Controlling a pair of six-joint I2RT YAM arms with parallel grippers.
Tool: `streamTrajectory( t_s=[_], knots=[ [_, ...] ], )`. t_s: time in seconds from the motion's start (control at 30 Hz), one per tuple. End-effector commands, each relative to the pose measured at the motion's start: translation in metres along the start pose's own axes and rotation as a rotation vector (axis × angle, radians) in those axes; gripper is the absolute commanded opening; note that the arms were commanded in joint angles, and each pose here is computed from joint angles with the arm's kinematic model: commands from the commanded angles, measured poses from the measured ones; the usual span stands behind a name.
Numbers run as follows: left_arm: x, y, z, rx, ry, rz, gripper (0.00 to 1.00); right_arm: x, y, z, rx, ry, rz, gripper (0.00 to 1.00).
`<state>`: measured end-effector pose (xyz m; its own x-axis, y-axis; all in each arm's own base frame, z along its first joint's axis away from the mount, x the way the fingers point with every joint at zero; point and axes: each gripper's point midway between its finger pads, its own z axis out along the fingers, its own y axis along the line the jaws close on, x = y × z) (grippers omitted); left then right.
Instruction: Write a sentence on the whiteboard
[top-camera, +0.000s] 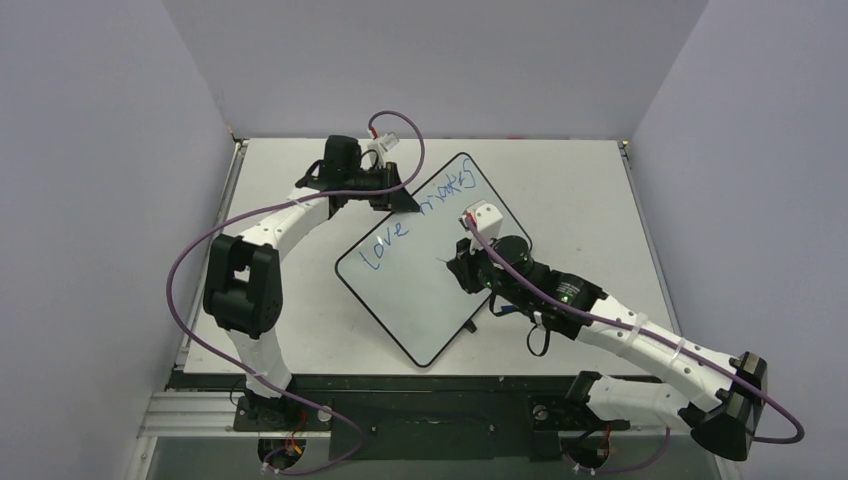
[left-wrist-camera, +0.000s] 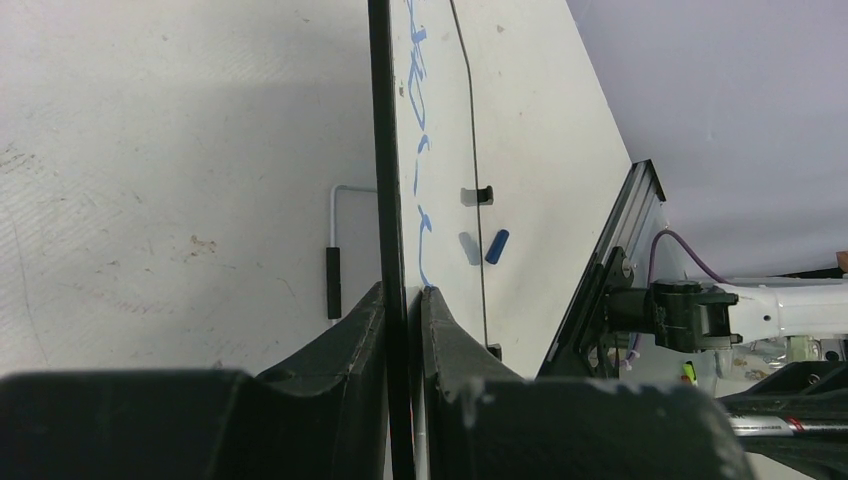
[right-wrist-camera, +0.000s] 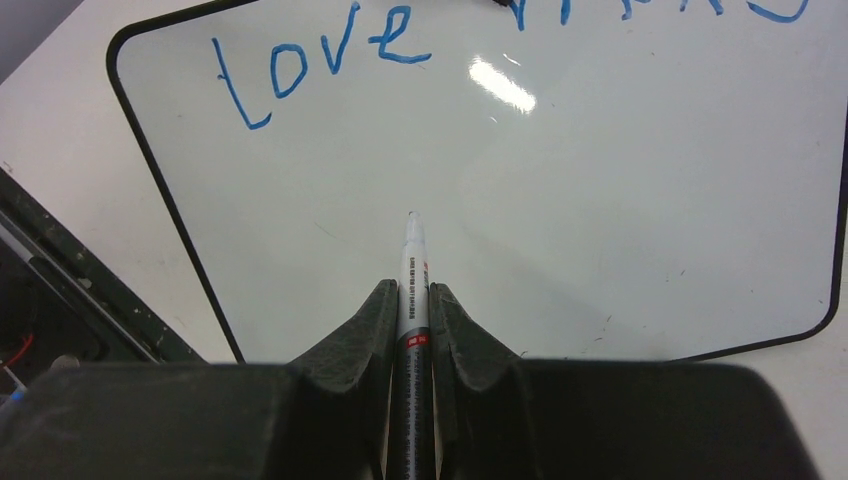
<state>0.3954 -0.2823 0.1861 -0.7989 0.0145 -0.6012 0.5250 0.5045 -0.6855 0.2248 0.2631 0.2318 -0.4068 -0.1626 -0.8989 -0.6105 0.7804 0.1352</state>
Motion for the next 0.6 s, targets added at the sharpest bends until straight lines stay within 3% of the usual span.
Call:
streamTrajectory(
  t_s=[0.0, 0.57],
  knots=[
    [-0.003, -0.020, -0.006, 0.027, -0.016, 0.119, 0.00, -0.027, -0.006, 0.003, 0.067, -0.080, 0.017, 0.00],
    [-0.003, -0.020, -0.004, 0.026, -0.016, 0.122, 0.00, -0.020, 0.011, 0.013, 0.005, -0.057, -0.019, 0.00]
  ],
)
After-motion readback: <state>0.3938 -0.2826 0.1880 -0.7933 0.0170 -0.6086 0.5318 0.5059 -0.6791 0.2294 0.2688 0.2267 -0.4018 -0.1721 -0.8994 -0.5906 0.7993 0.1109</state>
